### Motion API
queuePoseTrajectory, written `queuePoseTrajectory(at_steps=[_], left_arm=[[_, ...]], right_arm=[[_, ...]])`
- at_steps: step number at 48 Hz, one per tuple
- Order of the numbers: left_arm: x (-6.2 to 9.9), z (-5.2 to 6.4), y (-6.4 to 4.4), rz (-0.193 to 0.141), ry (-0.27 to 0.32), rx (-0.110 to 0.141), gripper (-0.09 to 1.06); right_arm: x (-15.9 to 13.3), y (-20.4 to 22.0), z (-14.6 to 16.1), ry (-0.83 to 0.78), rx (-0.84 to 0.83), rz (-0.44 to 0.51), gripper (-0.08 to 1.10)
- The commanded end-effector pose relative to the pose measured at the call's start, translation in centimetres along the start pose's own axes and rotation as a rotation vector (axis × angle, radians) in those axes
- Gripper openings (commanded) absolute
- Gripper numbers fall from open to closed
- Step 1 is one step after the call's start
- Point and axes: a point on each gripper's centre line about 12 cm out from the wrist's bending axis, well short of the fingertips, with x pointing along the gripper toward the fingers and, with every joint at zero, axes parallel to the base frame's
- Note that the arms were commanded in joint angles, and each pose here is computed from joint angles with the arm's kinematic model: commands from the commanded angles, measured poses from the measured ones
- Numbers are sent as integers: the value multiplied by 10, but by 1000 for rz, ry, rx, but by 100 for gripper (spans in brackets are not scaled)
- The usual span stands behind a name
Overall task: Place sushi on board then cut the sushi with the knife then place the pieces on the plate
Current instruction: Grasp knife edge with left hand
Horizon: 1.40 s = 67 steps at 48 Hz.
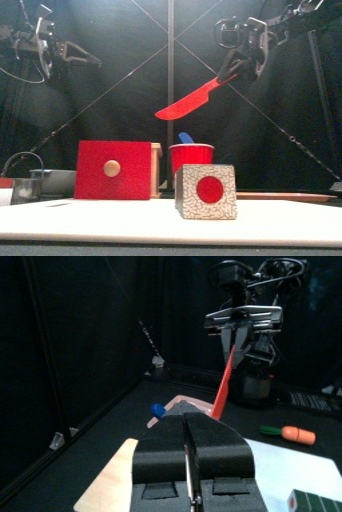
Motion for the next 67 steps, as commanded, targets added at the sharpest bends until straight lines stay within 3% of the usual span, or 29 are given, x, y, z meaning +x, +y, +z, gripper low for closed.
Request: queuePoseTrajectory(at_steps=[1, 11, 17, 21, 28, 39, 56, 67], left_arm=[[13, 3, -18, -77, 13, 9, 44], [20, 2, -60, -237, -3, -12, 82], [20, -1, -80, -303, -18, -45, 86], [23, -10, -89, -325, 11, -59, 87], [38, -17, -92, -299, 53, -95, 88], [56, -33, -99, -298, 110, -42, 88], [71, -19, -100, -286, 83, -44, 87], [74, -28, -102, -289, 135, -38, 86]], right_arm=[[-4, 16, 4, -97, -65, 22, 32], [-1, 37, -7, -220, -141, 59, 32], [-2, 51, -11, -313, -153, 90, 31], [-4, 60, -13, -360, -159, 114, 31], [-5, 68, -14, -377, -163, 138, 31], [-5, 74, -17, -372, -166, 158, 31], [1, 71, -26, -342, -167, 148, 31], [3, 70, -26, -341, -166, 145, 31]])
